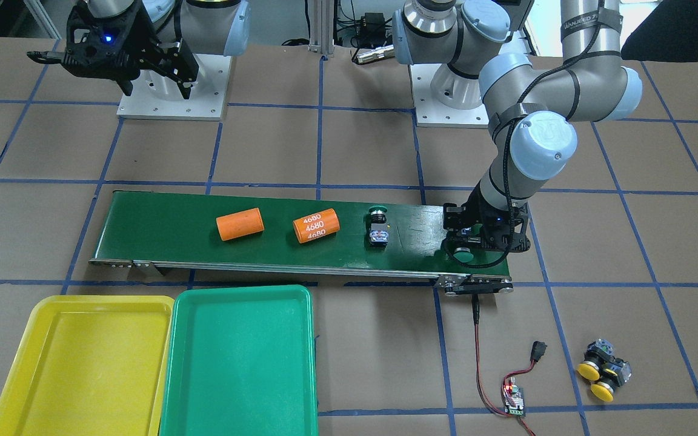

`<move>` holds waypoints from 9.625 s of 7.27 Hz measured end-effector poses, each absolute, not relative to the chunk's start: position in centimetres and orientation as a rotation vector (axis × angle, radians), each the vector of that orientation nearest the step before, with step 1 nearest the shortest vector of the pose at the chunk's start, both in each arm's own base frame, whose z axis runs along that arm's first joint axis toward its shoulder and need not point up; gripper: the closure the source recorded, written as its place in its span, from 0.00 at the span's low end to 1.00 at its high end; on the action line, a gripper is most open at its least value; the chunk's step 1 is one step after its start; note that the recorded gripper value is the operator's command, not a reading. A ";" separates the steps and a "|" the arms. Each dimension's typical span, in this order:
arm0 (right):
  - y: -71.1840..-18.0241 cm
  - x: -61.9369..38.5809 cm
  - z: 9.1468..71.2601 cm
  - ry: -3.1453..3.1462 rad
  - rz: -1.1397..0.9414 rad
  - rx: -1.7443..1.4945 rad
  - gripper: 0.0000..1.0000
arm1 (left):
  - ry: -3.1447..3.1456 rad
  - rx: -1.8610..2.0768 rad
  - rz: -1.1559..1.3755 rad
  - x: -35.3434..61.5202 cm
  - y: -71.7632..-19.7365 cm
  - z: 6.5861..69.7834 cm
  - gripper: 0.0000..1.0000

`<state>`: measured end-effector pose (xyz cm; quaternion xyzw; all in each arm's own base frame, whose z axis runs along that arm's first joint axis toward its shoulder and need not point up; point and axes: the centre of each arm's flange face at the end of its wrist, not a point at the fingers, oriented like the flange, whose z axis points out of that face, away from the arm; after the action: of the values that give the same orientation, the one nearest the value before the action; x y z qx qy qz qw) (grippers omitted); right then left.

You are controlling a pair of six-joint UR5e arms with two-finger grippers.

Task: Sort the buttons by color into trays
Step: 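Place the green button on the belt while the right arm lowers, then grasp a belt green button with right gripper while left grasps yellow button, then carry green button into green tray while left places yellow button, then grasp second green button with right gripper while left places yellow button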

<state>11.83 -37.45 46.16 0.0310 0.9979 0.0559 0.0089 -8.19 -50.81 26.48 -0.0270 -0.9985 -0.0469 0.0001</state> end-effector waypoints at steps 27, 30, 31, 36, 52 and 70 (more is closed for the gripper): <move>-46.2 34.9 28.4 3.149 0.080 0.002 0.00 | -2.789 -0.888 -0.143 18.7 -75.1 21.9 0.83; -47.3 34.5 25.2 3.162 0.161 0.024 0.59 | -2.786 -0.574 -0.359 11.5 -68.8 25.0 1.00; -47.9 33.9 24.3 3.164 0.186 0.049 0.99 | -2.814 -0.474 -0.388 9.1 -65.8 26.2 1.00; -48.8 33.3 25.3 3.115 0.194 0.100 1.00 | -3.006 -0.117 -0.274 -3.7 -53.9 26.8 1.00; -65.7 21.9 22.4 3.175 -0.071 0.126 0.28 | -2.777 -1.425 -0.078 15.1 -69.2 23.2 0.00; -50.3 29.6 27.8 3.147 0.326 0.179 0.07 | -3.073 0.065 -0.286 -3.2 -53.3 27.9 1.00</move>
<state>29.64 -50.26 27.76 0.0566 0.9930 0.1029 -0.0136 -3.21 -53.28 27.89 0.0211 -0.9951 -0.0925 0.0274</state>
